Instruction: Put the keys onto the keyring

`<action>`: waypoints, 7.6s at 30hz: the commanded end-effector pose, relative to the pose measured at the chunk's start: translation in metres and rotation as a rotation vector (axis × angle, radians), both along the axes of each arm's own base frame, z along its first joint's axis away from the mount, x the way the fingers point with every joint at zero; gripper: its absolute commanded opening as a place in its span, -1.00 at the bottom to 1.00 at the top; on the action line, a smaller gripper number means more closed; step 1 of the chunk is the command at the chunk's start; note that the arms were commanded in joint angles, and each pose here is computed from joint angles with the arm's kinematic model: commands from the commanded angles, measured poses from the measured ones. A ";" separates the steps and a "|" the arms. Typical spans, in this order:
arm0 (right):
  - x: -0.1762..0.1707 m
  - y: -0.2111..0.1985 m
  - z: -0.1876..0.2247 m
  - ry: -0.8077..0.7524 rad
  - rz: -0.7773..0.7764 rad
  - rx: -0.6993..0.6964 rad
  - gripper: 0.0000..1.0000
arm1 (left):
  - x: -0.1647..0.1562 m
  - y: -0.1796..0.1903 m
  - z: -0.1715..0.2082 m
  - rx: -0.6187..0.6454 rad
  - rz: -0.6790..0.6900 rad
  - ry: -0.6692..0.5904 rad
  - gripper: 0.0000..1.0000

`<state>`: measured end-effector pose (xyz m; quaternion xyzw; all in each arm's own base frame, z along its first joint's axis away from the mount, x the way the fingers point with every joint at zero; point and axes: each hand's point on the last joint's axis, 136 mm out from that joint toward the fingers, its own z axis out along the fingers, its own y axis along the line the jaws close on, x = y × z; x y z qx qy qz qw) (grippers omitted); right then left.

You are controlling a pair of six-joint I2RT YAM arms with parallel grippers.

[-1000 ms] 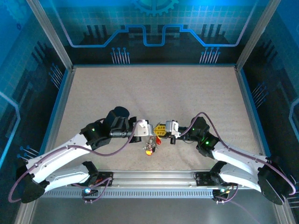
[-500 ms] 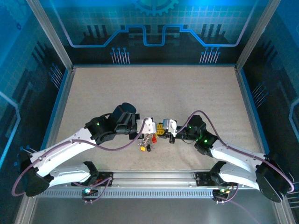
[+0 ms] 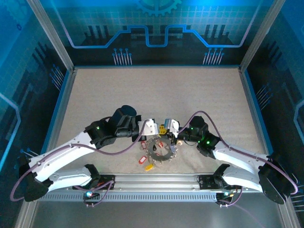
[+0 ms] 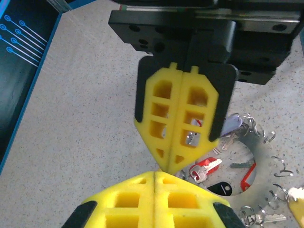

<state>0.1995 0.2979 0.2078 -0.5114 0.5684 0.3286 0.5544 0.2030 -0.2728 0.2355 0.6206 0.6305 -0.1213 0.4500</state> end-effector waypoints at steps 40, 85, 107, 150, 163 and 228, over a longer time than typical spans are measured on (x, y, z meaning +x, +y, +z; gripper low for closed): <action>-0.066 -0.083 -0.170 1.440 -0.482 -0.353 -0.16 | 0.038 0.003 -0.103 -0.344 0.364 0.186 -0.27; -0.047 -0.073 -0.175 1.329 -0.457 -0.490 -0.44 | 0.022 0.005 -0.135 -0.262 0.195 0.137 -0.23; -0.045 -0.065 -0.190 1.317 -0.422 -0.501 -0.46 | 0.017 0.005 -0.136 -0.271 0.162 0.117 -0.23; -0.024 -0.058 -0.193 0.950 -0.552 -0.547 -0.51 | 0.016 0.034 -0.125 -0.385 0.326 0.135 -0.23; -0.007 -0.084 -0.190 0.858 -0.759 -0.536 -0.54 | 0.016 0.035 -0.129 -0.388 0.339 0.145 -0.23; -0.007 -0.080 -0.196 0.817 -0.839 -0.621 -0.58 | 0.028 0.043 -0.133 -0.397 0.431 0.155 -0.19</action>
